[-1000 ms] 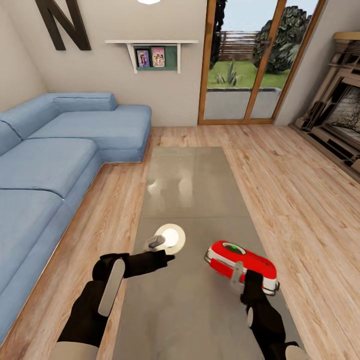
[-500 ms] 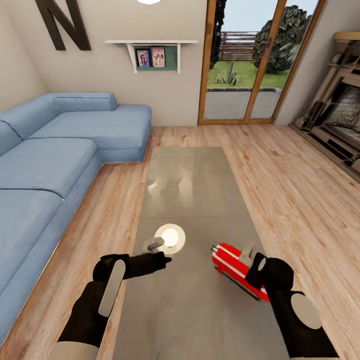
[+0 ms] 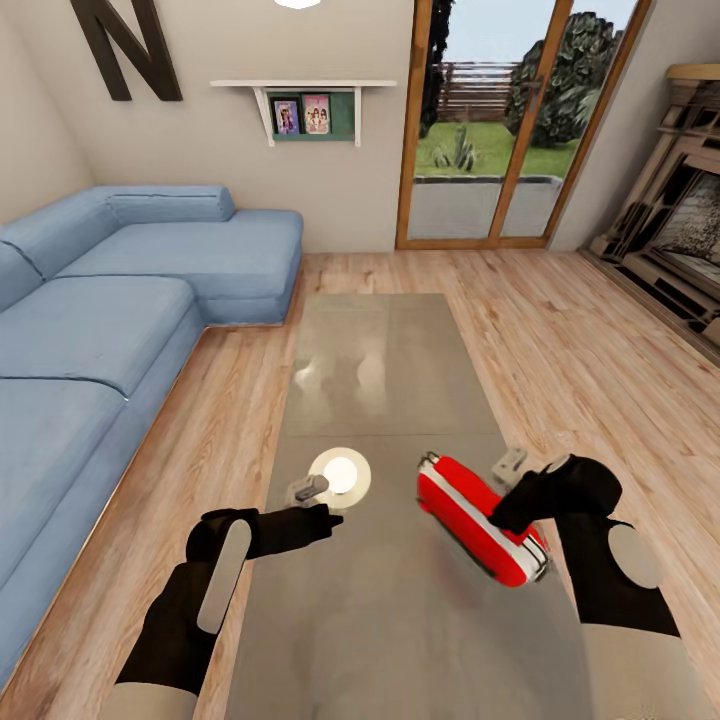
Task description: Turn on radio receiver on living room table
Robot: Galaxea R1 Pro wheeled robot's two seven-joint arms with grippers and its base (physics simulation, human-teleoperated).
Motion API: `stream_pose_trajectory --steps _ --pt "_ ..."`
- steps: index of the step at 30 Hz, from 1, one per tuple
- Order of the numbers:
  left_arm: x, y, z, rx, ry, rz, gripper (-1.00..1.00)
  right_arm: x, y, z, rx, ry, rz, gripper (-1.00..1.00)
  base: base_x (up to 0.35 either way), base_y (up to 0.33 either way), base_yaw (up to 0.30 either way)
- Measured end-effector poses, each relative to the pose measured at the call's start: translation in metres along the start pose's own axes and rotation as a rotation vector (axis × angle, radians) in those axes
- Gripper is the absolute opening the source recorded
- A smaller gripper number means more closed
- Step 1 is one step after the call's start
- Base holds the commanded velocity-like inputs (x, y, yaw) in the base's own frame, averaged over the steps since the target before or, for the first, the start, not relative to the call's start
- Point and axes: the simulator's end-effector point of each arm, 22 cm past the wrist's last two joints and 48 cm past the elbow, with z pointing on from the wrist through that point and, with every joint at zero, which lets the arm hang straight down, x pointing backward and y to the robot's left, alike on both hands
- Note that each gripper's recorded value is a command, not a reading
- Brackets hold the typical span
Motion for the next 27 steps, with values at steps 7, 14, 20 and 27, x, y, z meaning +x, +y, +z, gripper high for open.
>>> stream_pose_trajectory --steps 7,14,20,27 --pt "0.0 0.001 0.0 -0.002 0.0 0.001 -1.0 -0.008 0.022 0.007 -0.095 -0.035 0.089 -1.0 0.0 0.0 0.0" --pt "0.0 -0.001 0.0 0.001 0.001 0.001 -1.0 -0.02 0.034 0.006 -0.165 -0.099 0.114 -1.0 0.0 0.0 0.0" --pt "0.001 -0.003 0.001 0.002 0.001 0.003 -1.0 -0.019 0.029 0.003 -0.174 -0.114 0.121 -1.0 0.0 0.0 0.0" --pt "-0.004 -0.003 -0.001 0.007 -0.01 0.011 -1.0 -0.004 0.024 0.011 -0.172 -0.076 0.173 -1.0 0.0 0.0 0.0"
